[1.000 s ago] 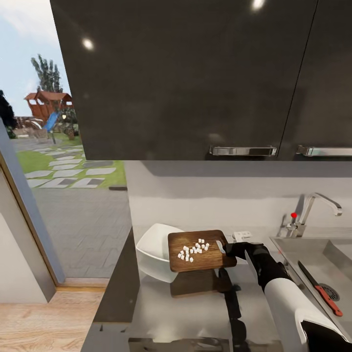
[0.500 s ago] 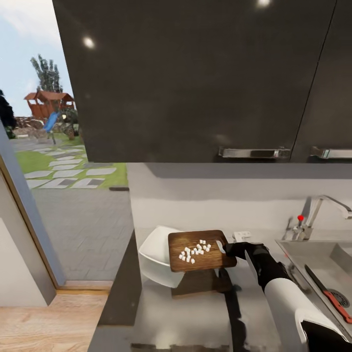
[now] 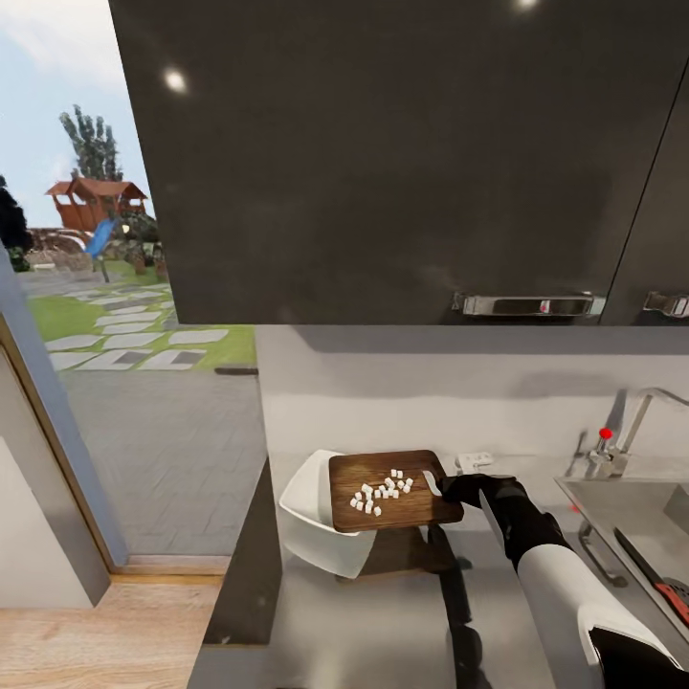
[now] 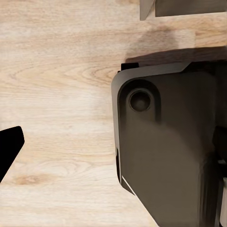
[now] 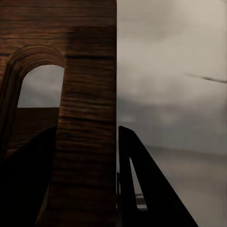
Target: In the kitchen, take the Vidalia onion out of the sink, dice it on the chopping board with the paring knife, put the diced onion into the bowl on the countertop, then place both the paring knife and the chopping board into the sink.
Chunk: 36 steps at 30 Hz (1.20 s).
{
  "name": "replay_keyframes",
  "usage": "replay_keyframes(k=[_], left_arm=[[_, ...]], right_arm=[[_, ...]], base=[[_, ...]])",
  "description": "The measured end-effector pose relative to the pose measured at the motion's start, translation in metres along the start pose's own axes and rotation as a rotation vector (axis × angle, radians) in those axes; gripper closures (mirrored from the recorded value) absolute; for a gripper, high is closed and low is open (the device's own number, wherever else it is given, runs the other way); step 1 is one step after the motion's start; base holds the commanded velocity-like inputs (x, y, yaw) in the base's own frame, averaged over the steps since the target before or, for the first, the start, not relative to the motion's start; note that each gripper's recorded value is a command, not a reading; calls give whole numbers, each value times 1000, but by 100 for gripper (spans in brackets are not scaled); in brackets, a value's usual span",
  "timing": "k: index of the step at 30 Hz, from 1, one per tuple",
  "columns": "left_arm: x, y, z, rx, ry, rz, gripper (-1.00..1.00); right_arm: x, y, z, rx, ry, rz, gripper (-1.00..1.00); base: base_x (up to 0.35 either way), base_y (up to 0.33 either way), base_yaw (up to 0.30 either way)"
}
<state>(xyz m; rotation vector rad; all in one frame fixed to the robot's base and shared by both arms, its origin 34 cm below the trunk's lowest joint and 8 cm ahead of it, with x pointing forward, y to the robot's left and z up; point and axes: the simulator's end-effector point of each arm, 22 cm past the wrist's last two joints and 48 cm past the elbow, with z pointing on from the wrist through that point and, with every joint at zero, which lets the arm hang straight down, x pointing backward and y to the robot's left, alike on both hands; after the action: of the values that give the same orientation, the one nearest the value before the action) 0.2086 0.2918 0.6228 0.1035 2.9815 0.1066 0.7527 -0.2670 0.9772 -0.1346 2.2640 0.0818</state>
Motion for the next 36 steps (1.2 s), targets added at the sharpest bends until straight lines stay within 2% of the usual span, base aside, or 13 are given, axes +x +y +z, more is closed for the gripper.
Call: replay_keyframes(k=[36], left_arm=[[0, 0, 0, 0, 0, 0, -100]], right_arm=[[0, 0, 0, 0, 0, 0, 100]], base=[[0, 0, 0]])
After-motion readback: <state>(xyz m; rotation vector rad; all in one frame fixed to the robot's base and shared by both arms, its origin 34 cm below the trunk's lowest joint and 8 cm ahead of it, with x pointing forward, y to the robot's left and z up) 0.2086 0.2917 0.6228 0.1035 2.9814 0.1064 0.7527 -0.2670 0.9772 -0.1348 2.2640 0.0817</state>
